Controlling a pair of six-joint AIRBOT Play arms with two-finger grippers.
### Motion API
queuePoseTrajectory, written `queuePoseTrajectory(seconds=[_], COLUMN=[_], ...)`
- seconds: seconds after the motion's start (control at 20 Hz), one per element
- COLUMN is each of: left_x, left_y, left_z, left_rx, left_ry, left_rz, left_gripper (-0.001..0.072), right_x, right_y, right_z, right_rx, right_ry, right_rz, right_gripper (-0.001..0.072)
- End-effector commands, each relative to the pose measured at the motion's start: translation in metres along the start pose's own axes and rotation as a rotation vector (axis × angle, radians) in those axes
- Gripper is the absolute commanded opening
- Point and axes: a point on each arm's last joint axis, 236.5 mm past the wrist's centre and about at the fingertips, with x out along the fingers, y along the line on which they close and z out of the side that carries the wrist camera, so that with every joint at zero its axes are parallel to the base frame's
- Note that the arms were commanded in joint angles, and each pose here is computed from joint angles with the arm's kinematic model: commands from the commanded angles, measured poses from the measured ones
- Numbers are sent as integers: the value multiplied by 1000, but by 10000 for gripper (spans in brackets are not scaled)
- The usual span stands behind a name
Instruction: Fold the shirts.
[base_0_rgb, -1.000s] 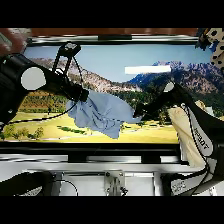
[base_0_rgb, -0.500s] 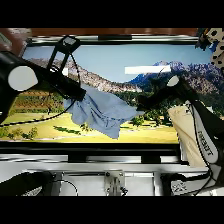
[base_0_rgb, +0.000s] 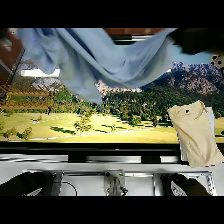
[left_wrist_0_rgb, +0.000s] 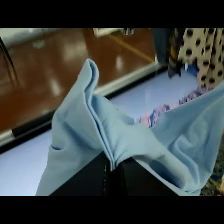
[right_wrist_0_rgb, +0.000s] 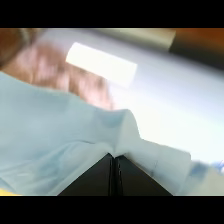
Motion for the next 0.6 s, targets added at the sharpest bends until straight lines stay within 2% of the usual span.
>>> queuePoseTrajectory(seconds=[0.0, 0.15, 0.25, 0.4, 0.55], left_x=[-45, -50, -50, -34, -23], left_y=[16, 15, 14, 9, 14], left_z=[-8, -77, -110, -154, -197], left_rx=[-12, -62, -109, -185, -268], left_ry=[4, 273, 405, 532, 635], left_rz=[63, 68, 87, 112, 195], left_gripper=[39, 39, 39, 39, 39], right_x=[-103, -116, -110, -96, -55], right_y=[32, 49, 53, 48, 34], right_z=[56, 7, -50, -135, -204], right_rx=[-35, 26, 156, 341, 470], right_ry=[-231, -46, 204, 580, 749], right_rz=[-103, -74, -50, -37, -27], right_gripper=[59, 59, 59, 59, 59])
